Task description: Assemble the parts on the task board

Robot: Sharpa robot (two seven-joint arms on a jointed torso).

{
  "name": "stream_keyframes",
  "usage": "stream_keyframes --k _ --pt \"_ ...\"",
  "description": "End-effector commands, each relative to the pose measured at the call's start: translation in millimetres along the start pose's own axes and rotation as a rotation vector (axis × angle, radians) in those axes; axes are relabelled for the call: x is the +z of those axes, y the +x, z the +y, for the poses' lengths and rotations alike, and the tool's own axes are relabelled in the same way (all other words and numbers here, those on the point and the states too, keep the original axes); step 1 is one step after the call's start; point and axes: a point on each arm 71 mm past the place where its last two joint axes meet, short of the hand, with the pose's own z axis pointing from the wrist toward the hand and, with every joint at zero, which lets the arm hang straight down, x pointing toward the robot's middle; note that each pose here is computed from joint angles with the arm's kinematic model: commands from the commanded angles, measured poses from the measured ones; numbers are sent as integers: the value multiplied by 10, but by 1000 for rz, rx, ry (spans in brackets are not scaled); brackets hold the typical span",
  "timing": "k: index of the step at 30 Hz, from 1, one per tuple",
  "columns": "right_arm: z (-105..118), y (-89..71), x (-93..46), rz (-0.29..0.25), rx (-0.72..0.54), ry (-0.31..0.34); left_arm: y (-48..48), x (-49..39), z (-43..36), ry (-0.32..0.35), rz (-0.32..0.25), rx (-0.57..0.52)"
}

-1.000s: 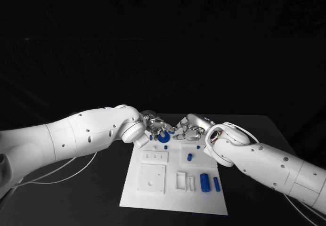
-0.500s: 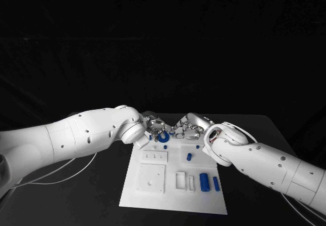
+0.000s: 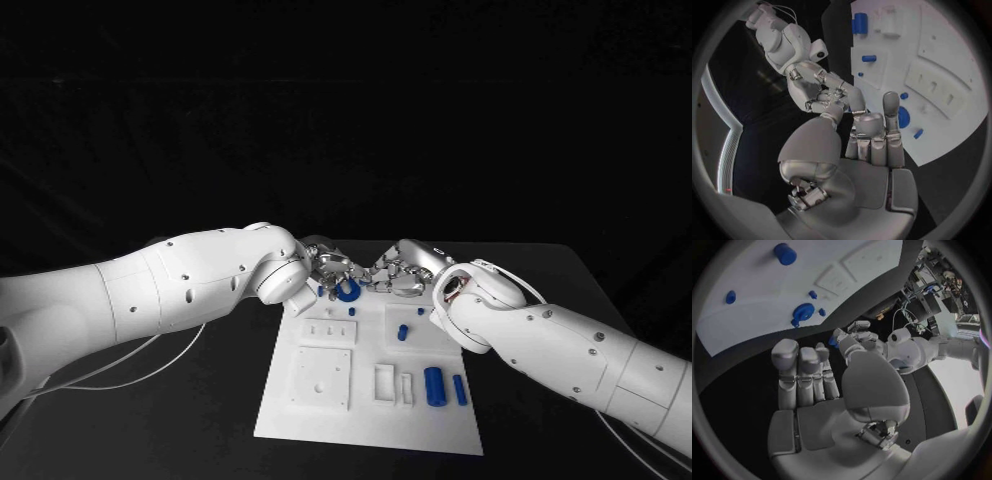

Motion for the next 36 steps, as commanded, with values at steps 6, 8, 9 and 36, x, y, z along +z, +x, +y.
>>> stream_keyframes --k 6,8,9,36 --pt "-37 -19 -8 -20 -16 15 44 -3 -13 9 37 -1" --pt "-40 -19 -10 -18 -16 14 40 -3 -11 8 35 0" --pt "-41 -18 -11 -16 -17 14 37 -2 -9 8 33 0" --pt "-455 -478 -328 -88 68 74 -52 -7 129 -83 70 137"
